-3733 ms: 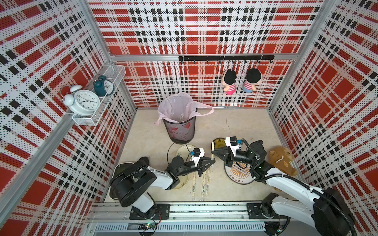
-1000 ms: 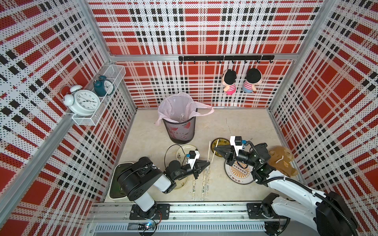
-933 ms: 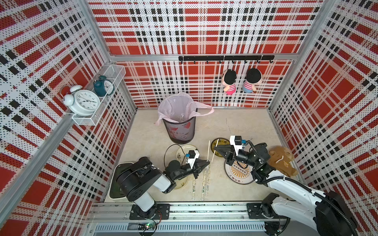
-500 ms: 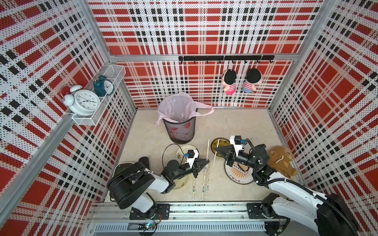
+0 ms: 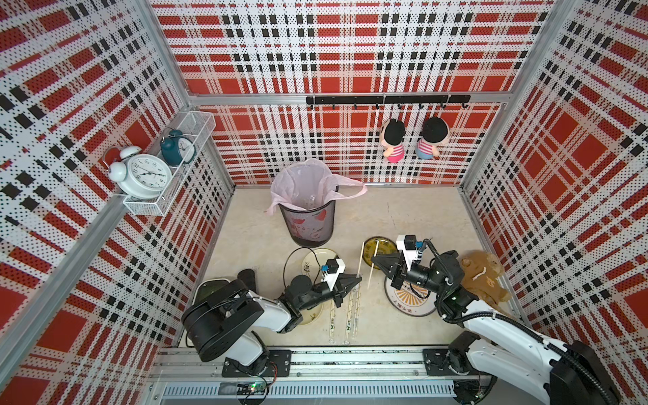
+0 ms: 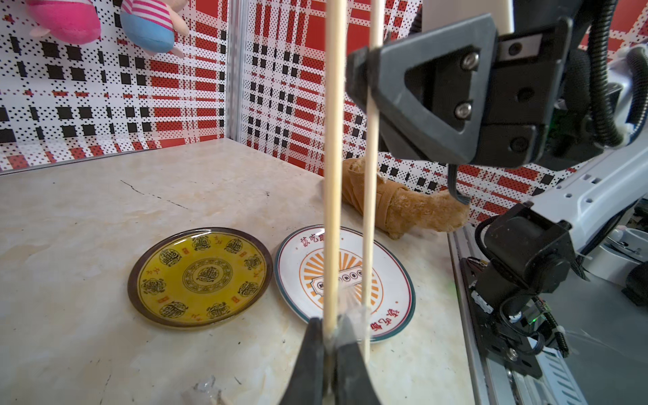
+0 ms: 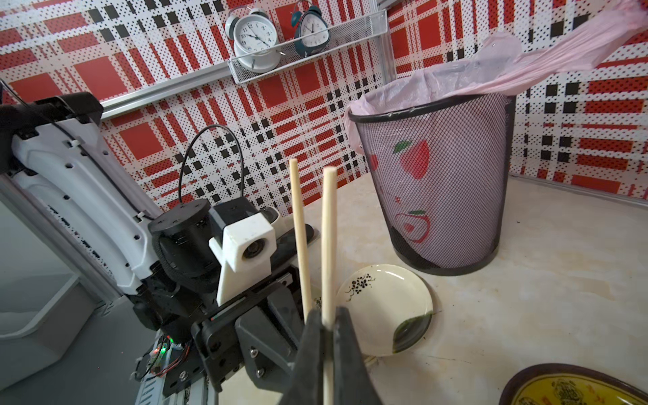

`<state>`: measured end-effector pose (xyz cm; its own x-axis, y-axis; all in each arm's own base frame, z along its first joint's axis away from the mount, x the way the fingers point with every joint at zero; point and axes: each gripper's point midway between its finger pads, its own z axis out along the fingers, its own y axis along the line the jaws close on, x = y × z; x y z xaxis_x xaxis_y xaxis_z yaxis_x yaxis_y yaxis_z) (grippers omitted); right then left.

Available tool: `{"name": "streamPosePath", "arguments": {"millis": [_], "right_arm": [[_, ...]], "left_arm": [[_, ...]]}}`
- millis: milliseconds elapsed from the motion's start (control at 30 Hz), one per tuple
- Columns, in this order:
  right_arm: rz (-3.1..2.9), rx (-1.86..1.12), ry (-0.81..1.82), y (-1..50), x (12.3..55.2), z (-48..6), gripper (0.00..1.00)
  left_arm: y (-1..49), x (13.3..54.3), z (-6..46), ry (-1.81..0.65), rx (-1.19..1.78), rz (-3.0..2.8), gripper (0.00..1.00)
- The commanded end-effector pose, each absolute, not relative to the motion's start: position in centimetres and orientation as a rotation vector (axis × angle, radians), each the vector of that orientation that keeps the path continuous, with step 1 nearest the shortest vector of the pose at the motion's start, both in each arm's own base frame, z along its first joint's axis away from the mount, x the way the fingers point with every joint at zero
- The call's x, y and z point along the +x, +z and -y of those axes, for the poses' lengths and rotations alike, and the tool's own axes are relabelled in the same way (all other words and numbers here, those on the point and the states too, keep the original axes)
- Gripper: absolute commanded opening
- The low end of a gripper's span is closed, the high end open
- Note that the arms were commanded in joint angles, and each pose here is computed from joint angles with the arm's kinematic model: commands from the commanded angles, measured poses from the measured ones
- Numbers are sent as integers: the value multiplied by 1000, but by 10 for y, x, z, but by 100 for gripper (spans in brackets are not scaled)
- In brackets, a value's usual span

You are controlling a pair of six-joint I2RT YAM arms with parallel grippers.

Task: Remove the packaging of disposable chopsticks
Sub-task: Remove the packet bag from the disposable chopsticks.

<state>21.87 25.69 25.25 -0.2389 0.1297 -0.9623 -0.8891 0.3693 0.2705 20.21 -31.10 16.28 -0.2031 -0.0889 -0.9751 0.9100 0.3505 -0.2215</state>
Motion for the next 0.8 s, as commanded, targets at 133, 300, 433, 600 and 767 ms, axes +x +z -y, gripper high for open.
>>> {"name": "streamPosePath", "arguments": {"millis": [133, 300, 433, 600, 767], "right_arm": [[-1413, -791, 1236, 264, 208, -267, 0], [-1483, -728, 1196, 252, 224, -267, 0], [-1481, -721, 1228, 247, 224, -270, 0], [-1486, -716, 1245, 242, 231, -275, 0], [-1475, -739, 1276, 240, 232, -281, 0]], "left_arm": [[168, 202, 318, -1116, 800, -1457, 1], [165, 204, 318, -1123, 785, -1473, 0], [158, 205, 318, -1131, 785, -1505, 0], [154, 204, 318, -1133, 789, -1526, 0], [149, 207, 321, -1147, 787, -1552, 0]]}}
